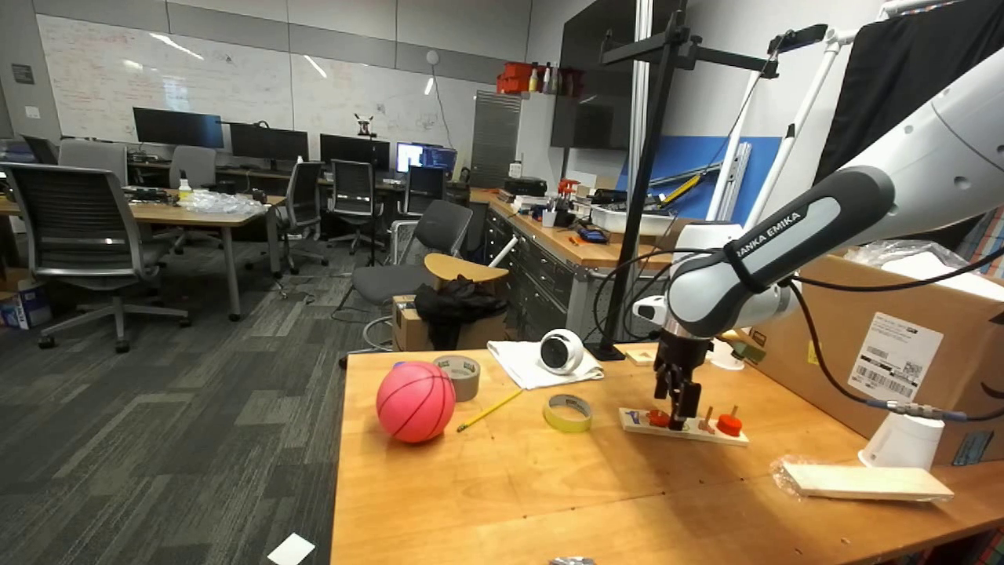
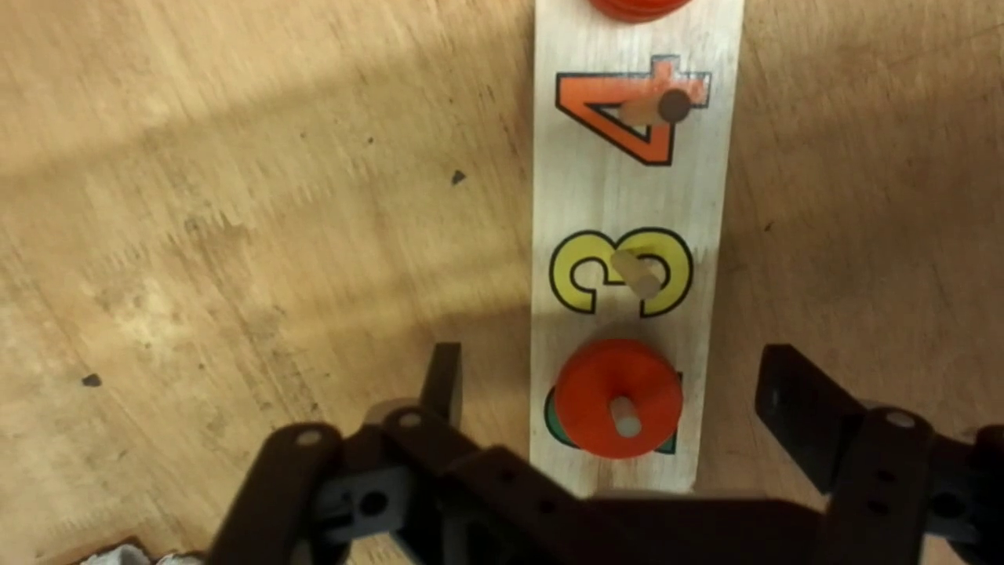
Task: Move one right block to the first right position, then the left block, then the remaining block to the first right position
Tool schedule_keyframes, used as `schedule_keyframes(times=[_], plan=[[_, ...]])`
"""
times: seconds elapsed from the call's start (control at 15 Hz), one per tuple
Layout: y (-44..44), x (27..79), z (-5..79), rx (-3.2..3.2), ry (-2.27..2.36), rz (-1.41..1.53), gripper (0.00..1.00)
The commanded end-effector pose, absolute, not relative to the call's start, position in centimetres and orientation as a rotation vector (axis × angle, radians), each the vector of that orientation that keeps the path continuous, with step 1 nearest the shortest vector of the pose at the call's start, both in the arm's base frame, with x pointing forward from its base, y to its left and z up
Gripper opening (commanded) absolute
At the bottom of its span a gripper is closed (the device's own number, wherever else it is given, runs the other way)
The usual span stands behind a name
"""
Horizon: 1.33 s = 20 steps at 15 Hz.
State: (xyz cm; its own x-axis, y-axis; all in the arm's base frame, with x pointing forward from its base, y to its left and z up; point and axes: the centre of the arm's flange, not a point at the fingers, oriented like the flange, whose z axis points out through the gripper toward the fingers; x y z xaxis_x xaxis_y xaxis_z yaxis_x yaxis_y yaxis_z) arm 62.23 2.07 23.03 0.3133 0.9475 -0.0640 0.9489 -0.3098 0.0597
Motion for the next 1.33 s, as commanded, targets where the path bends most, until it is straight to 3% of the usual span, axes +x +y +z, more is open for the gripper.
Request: schedule_keyframes(times=[0.0,0.4,0.47,0.6,0.87,1.27], plan=[[2.5,62.0,23.7,2.47,1.788,-0.005,0.98],[3.5,62.3,23.3,2.468,1.811,-0.012,0.91],[3.5,62.3,23.3,2.47,1.811,-0.013,0.67],[3.4,62.3,23.1,2.474,1.811,-0.016,0.62],[3.4,62.4,23.1,2.474,1.815,-0.017,0.28],[3.6,62.7,23.0,2.467,1.826,-0.021,0.28]])
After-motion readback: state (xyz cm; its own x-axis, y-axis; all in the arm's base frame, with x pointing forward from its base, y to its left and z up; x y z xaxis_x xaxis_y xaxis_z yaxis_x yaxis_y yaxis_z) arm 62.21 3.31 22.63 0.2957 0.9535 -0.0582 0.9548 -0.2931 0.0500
